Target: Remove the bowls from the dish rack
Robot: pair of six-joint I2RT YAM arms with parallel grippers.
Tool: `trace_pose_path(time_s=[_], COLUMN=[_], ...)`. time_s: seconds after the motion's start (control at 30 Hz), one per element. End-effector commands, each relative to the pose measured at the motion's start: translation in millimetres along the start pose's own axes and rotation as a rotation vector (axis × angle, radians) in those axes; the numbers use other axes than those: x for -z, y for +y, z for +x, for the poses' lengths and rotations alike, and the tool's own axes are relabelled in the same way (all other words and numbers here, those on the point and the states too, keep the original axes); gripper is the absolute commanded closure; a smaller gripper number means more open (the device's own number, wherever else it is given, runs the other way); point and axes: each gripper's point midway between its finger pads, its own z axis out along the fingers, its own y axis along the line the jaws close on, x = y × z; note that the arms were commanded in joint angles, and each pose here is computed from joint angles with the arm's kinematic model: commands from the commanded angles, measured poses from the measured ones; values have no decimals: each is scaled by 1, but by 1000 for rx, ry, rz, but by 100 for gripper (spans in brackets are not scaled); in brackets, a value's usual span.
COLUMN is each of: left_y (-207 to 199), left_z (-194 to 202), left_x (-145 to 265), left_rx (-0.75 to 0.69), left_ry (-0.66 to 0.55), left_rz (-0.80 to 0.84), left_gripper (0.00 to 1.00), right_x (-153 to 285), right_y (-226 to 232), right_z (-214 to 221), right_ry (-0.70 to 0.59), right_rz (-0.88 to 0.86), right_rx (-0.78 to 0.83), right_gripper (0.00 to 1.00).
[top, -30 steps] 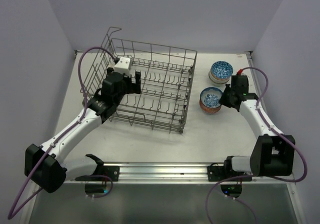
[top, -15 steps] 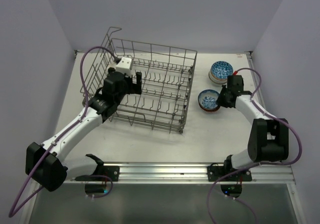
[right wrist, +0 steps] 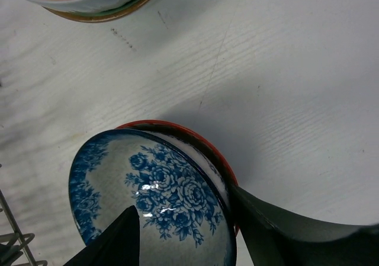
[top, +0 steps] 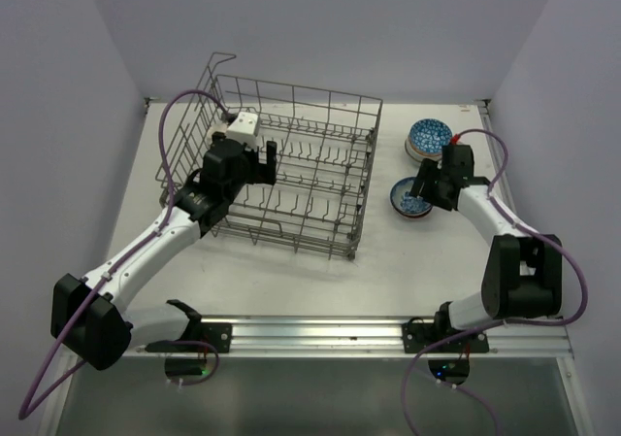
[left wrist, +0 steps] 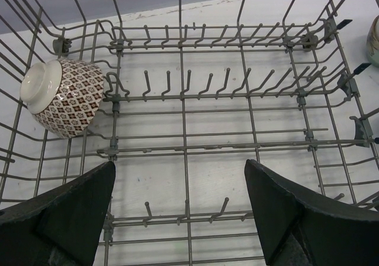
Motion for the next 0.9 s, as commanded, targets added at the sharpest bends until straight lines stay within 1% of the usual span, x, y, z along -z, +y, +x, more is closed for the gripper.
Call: trace_pose_path(time_s=[0.0,0.2,0.3,0.43,0.5,0.57,0.6,0.7,0.73,0.8,0.83,0.87], left_y=[-7,-8,-8,-10,-10,-10,-10,-11,-11,-12,-11,-12], left_z=[-23,-24,-23,-22,-22,-22,-21,-21,-21,-20,-21,-20], left_x=[3,3,3,2,2,2,2,1,1,1,1,1], left_rx=[-1,-1,-4,-5,-5,-5,-5,-6,-7,-7,-6,-7], left_ry=[-52,-51,-48,-43,-41,-41,-39,-39,-36,-34,-35,-32], left_rz=[25,31,32,38,39,39,41,47,46,49,48,49], left_gripper=[6,6,6,6,6,6,6,6,6,6,6,6], right_x=[25,26,26,31,35,39,40,40,39,36,35,31], right_y=[5,8,2,-7,-14,-17,-18,-20,-21,-23,-21,-22], right_z=[-31,-32,-27,-27,-27,-27,-27,-23,-21,-20,-17,-14], right_ry=[-85,-62,-41,-50,-61,-75,-81,-79,-78,-79,-74,-66], right_rz=[-5,-20,10,58,95,106,110,115,120,122,113,114], right_rx=[37,79,81,77,80,78,77,71,67,59,55,51], right_gripper=[32,32,32,32,37,45,57,76,80,85,90,91])
